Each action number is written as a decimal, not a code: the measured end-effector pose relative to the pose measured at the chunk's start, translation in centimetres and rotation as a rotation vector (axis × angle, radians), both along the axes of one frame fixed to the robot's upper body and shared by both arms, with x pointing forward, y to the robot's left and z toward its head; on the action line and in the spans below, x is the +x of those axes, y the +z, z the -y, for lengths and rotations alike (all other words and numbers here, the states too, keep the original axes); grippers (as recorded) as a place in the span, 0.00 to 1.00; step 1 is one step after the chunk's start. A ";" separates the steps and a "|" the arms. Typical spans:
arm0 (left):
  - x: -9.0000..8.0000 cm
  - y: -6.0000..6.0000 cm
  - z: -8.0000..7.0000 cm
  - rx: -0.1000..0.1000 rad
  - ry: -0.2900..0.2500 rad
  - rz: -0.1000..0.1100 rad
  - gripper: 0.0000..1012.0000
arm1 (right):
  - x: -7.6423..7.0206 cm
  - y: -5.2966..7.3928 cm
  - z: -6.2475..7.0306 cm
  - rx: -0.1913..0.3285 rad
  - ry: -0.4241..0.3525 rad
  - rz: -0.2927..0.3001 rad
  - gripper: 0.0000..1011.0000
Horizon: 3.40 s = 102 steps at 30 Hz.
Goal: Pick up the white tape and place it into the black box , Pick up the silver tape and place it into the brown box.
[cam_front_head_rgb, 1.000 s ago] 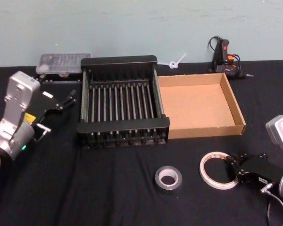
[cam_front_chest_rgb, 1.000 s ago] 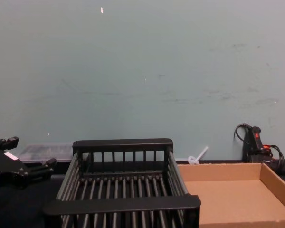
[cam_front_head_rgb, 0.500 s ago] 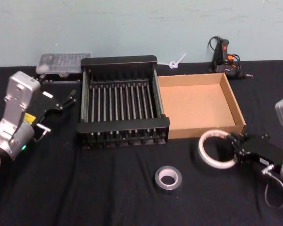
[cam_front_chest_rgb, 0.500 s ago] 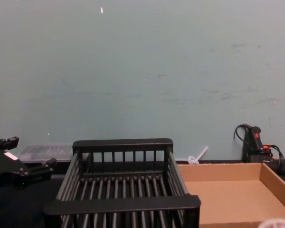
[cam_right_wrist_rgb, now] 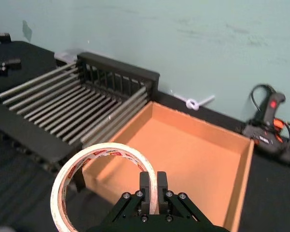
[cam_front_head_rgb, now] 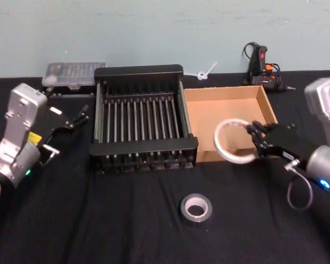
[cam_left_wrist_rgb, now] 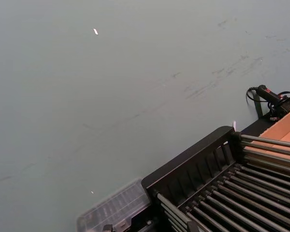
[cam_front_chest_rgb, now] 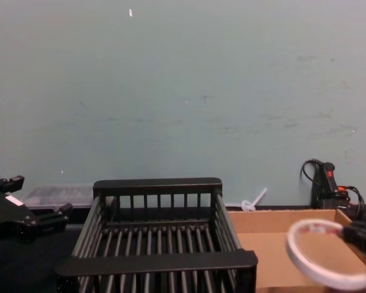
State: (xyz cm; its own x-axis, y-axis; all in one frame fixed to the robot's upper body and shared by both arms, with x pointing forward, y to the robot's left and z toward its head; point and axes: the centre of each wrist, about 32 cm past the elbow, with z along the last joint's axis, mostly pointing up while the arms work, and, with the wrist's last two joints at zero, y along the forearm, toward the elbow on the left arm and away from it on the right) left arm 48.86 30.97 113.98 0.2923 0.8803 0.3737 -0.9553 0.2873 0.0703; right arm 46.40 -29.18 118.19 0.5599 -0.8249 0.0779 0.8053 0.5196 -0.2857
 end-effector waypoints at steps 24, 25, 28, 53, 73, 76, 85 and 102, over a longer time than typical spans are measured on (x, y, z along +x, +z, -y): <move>0.0 0.0 0.0 0.000 0.000 0.000 0.99 | 6.5 1.4 -5.2 -0.025 0.073 0.046 0.10; 0.0 0.0 0.0 0.000 0.000 0.000 0.99 | 6.7 1.4 -5.3 -0.026 0.077 0.045 0.10; 0.0 0.0 0.0 0.000 0.000 0.000 0.99 | 7.4 1.4 -6.1 -0.031 0.095 0.046 0.10; 0.0 0.0 0.0 0.000 0.000 0.000 0.99 | 9.8 1.6 -10.5 -0.046 0.176 0.054 0.10; 0.0 0.0 0.0 0.000 0.000 0.000 0.99 | 9.7 1.6 -10.4 -0.045 0.175 0.054 0.42; 0.0 0.0 0.0 0.000 0.000 0.000 0.99 | 9.7 1.6 -10.4 -0.045 0.175 0.054 0.50; 0.0 0.0 0.0 0.000 0.000 0.000 0.99 | 9.7 1.6 -10.3 -0.045 0.175 0.054 0.79; 0.0 0.0 0.0 0.000 0.000 0.000 0.99 | 9.1 1.9 -9.6 -0.049 0.161 0.061 0.99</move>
State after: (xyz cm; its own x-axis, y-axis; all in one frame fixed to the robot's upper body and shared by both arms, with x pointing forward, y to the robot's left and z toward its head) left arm 48.86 30.97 113.98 0.2922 0.8803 0.3737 -0.9553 0.2873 0.0703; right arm 55.52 -19.55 120.07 0.6771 -0.7197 0.1536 0.7297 0.6296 -0.2666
